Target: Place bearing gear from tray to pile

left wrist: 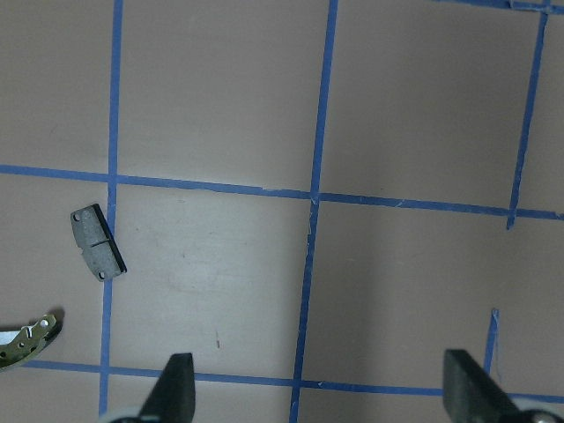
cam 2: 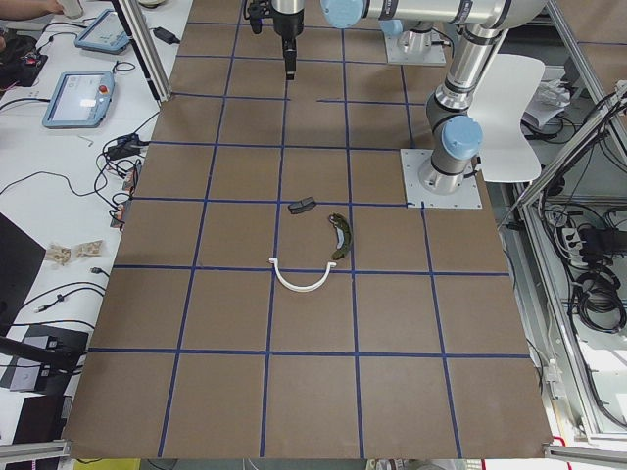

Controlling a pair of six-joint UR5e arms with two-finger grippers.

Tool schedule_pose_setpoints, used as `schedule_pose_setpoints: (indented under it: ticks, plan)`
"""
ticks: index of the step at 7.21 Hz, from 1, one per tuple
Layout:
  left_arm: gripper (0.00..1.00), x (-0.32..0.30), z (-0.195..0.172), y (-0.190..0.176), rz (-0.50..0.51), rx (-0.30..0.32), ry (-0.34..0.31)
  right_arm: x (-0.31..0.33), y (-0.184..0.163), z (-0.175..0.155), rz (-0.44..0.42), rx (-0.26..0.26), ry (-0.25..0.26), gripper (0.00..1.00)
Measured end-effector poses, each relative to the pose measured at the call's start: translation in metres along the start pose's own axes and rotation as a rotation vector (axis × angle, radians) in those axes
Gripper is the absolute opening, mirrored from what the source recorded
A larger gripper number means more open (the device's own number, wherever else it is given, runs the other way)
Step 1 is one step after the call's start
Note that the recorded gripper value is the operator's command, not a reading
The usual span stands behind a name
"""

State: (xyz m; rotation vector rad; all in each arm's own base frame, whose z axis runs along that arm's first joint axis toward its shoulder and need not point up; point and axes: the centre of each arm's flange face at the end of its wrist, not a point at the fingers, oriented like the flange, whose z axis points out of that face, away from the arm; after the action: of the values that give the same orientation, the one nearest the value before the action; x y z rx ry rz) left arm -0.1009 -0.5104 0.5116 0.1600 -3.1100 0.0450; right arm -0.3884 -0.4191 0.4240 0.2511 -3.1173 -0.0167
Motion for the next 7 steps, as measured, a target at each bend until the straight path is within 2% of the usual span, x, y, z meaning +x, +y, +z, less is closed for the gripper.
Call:
schedule_pose_setpoints:
  ticks: [2,4,6,7]
  plan:
    - [1.00,0.000,0.001,-0.001,0.000,-0.002,0.002,0.049,-0.012,0.097,0.029,-0.008,-0.022,0.99]
    - [1.00,0.000,0.001,0.000,0.000,-0.002,0.002,0.066,-0.019,0.176,0.116,-0.026,-0.037,0.97]
    - [1.00,0.000,0.002,0.000,0.000,-0.002,0.002,0.065,-0.016,0.224,0.217,-0.063,-0.040,0.89]
    - [1.00,0.000,0.002,0.000,0.000,-0.002,0.002,0.060,-0.013,0.238,0.240,-0.074,-0.035,0.77]
